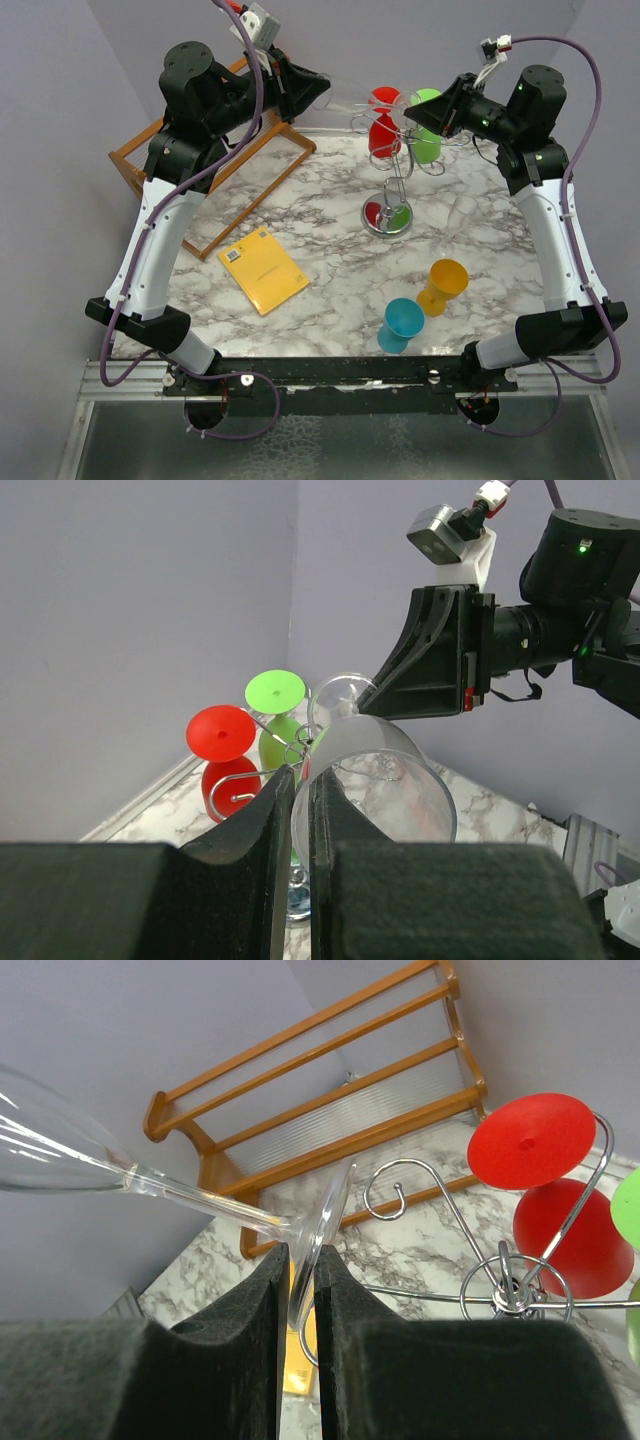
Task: Place the wine glass upside down on the wine glass rack
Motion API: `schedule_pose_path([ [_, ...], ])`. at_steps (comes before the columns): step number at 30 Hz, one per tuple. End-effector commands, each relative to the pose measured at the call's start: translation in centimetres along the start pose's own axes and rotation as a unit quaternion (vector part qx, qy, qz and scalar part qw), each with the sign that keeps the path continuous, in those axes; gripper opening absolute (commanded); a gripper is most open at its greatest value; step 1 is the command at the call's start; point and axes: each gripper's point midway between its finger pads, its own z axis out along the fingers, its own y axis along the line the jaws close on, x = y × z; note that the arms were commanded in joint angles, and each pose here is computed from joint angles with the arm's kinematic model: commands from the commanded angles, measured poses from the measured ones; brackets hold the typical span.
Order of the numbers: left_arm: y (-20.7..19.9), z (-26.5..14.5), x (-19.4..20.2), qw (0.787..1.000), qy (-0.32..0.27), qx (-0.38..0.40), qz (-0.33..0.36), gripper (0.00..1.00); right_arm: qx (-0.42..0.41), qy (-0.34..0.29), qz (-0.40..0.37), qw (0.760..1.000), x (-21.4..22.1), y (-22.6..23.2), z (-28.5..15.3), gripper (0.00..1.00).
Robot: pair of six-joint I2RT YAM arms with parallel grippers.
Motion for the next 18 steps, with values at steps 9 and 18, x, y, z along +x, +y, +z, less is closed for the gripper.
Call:
schedule_pose_path([
  [9, -1.6, -1.5, -1.3, 0.999, -0.015, 0.018, 0.026, 0.28, 0.073, -0.04, -0.039, 0.996, -2.4, -2.1, -1.7, 0.01],
  [18, -0.4, -4.7, -0.7, 0.995, 0.014, -0.056, 0.084, 0.67, 0.206, -0.106, -0.134, 0.964, -8.1, -5.5, -7.5, 0.01],
])
